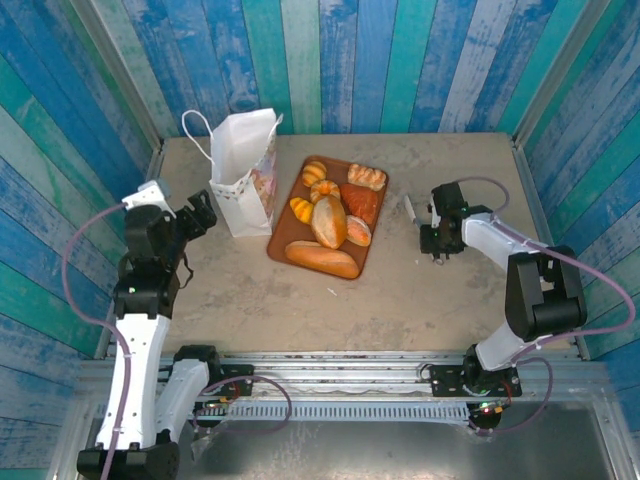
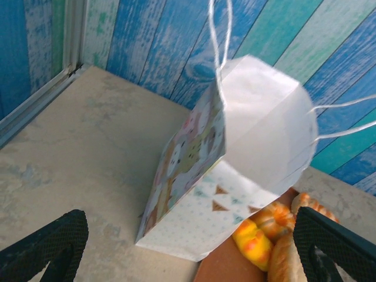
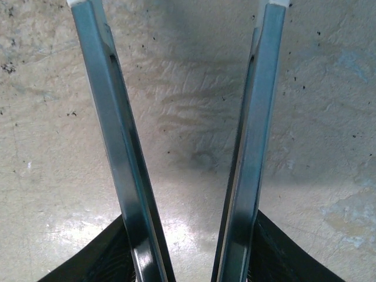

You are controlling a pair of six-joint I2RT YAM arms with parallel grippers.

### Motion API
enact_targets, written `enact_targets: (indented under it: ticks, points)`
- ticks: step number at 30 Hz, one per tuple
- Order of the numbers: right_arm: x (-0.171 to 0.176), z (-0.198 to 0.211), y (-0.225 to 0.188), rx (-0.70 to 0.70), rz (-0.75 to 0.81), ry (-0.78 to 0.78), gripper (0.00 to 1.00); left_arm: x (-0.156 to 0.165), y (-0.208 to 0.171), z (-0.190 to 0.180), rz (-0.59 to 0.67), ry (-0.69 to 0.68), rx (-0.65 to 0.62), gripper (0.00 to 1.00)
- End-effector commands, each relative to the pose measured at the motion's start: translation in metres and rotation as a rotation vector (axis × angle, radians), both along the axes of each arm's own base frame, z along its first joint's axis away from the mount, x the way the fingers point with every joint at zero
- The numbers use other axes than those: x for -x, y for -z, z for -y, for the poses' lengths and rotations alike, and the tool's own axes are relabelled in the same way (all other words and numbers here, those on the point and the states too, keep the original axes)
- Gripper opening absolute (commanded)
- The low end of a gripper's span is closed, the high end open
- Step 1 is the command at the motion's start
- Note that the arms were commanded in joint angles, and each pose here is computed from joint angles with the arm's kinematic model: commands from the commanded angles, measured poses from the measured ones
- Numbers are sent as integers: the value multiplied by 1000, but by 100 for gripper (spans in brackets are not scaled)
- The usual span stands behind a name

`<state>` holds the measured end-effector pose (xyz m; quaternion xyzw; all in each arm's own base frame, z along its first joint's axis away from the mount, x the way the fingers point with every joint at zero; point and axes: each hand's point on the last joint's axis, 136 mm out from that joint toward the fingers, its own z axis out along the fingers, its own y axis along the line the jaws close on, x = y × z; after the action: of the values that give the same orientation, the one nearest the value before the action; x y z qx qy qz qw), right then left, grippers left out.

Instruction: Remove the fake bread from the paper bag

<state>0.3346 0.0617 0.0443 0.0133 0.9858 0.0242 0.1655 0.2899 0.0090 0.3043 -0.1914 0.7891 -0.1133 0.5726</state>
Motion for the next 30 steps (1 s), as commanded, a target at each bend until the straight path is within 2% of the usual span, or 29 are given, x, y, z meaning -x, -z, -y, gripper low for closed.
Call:
enact_targets:
  ticks: [1, 30]
  points:
    - [7, 5, 6, 0, -15, 15, 48, 7, 13, -9, -23, -58, 11, 94]
    - [20, 15, 22, 6, -70, 53, 50, 17, 32, -37, 10, -230, -2, 94]
